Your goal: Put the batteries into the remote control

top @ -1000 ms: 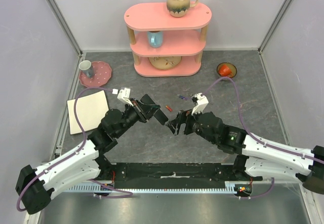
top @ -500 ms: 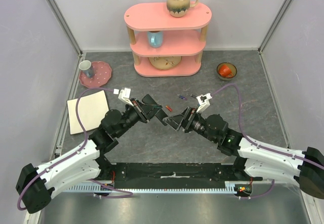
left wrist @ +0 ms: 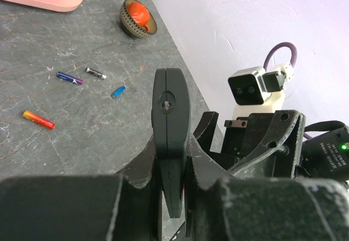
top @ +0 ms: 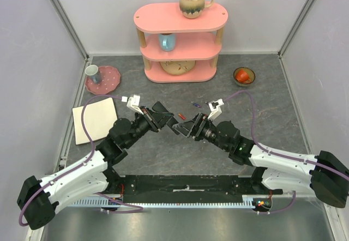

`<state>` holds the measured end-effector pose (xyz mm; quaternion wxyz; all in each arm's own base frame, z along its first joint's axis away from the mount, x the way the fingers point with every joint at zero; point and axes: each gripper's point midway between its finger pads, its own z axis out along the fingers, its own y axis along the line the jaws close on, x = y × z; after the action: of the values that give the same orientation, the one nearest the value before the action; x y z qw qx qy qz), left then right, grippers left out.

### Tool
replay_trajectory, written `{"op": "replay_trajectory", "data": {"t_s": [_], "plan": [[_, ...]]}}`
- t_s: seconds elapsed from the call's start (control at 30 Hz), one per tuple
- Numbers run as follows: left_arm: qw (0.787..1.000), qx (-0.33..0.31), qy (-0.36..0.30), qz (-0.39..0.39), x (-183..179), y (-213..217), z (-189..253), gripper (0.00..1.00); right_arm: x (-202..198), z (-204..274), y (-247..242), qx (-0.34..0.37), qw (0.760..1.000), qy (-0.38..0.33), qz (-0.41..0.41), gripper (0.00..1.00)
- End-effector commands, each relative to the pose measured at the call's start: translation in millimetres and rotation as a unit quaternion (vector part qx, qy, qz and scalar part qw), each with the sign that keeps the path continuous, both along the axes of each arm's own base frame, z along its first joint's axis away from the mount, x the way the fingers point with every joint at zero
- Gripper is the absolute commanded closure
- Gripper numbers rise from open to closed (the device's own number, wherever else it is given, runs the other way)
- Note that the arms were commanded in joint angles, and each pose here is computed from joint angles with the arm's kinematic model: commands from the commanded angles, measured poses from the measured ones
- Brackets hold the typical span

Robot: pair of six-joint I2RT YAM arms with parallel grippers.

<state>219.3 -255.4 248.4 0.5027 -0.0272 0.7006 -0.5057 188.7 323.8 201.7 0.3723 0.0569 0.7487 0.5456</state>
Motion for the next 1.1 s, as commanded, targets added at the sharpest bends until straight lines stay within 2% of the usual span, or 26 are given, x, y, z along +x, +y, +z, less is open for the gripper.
{"op": "replay_trajectory", "data": {"t_s": [0.0, 0.3, 0.57, 0.7, 0.9, 1.07], "plan": [[0.999, -0.025, -0.021, 0.013, 3.3, 4.0, 14.3, 0.98, 8.9, 34.4, 0.6, 0.066, 0.998, -0.018, -0.016, 0.16], [0.999, -0.03, -0.024, 0.014, 2.6, 5.0, 14.8, 0.98, 10.2, 28.7, 9.9, 0.073, 0.997, -0.003, -0.004, 0.26], [0.999, -0.032, -0.03, 0.02, 3.2, 7.3, 18.7, 0.98, 9.0, 19.7, 10.9, 0.066, 0.998, 0.008, 0.0, 0.25], [0.999, -0.034, -0.03, 0.017, 3.0, 6.3, 18.9, 0.98, 9.1, 19.1, 11.1, 0.065, 0.998, 0.01, 0.0, 0.27], [0.999, -0.039, -0.031, 0.016, 1.8, 6.9, 20.3, 0.98, 8.9, 16.9, 12.7, 0.062, 0.998, 0.013, 0.003, 0.44], [0.998, -0.04, -0.035, 0.018, 2.2, 7.4, 23.8, 0.98, 7.9, 13.9, 13.8, 0.061, 0.998, 0.016, 0.005, 0.49]]}}
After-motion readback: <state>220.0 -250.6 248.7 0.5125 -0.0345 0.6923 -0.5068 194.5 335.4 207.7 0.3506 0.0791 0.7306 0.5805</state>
